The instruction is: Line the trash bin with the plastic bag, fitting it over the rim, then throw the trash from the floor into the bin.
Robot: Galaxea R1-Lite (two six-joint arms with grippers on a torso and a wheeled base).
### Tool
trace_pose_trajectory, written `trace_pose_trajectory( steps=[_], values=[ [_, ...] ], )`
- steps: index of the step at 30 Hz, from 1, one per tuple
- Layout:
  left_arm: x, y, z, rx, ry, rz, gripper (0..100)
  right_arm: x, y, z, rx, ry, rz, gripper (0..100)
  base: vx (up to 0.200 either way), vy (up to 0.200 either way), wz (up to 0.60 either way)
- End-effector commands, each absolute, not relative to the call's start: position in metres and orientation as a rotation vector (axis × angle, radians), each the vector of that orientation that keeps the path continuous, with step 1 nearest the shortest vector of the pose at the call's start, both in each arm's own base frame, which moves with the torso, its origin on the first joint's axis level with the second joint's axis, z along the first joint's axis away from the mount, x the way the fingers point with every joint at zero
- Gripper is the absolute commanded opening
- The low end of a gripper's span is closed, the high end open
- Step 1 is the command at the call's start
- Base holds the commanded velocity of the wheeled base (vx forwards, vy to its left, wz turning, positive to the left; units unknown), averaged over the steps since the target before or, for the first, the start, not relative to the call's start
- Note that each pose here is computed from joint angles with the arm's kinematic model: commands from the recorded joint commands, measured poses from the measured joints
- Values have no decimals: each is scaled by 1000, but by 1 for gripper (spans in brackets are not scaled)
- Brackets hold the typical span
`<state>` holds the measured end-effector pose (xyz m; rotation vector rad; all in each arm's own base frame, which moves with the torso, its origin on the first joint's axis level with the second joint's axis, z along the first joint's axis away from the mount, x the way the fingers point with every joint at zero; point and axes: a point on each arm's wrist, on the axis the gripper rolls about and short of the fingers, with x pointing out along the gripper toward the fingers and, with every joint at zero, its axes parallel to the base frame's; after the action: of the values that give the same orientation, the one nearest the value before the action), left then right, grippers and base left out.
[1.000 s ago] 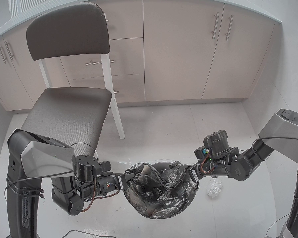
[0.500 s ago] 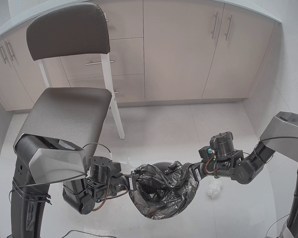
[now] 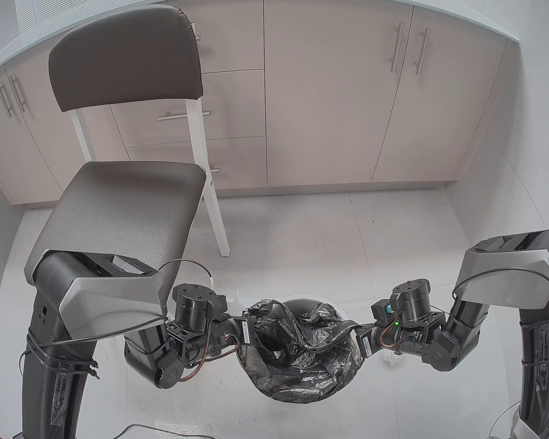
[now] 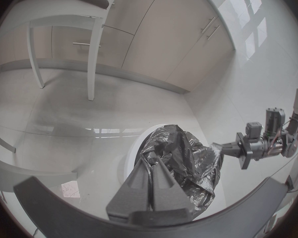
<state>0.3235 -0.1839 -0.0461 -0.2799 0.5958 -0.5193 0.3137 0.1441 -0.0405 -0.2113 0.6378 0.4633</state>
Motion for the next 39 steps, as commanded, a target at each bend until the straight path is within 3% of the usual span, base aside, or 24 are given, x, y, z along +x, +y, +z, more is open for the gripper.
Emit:
trace_pose_trajectory(
  steps=[1, 37, 38, 39],
  values=[
    [338, -187, -45, -273, 599, -473, 0, 308, 133, -54, -212, 692, 441, 0, 0, 0, 0],
    [363, -183, -57, -273, 622, -437, 0, 336, 124, -64, -170, 530, 381, 0, 0, 0, 0],
    [364, -183, -57, -273, 621, -435, 0, 336, 124, -64, -170, 530, 378, 100, 0, 0, 0],
    [364, -183, -57, -274, 620, -436, 0, 336, 124, -63, -172, 528, 373, 100, 0, 0, 0]
  ],
)
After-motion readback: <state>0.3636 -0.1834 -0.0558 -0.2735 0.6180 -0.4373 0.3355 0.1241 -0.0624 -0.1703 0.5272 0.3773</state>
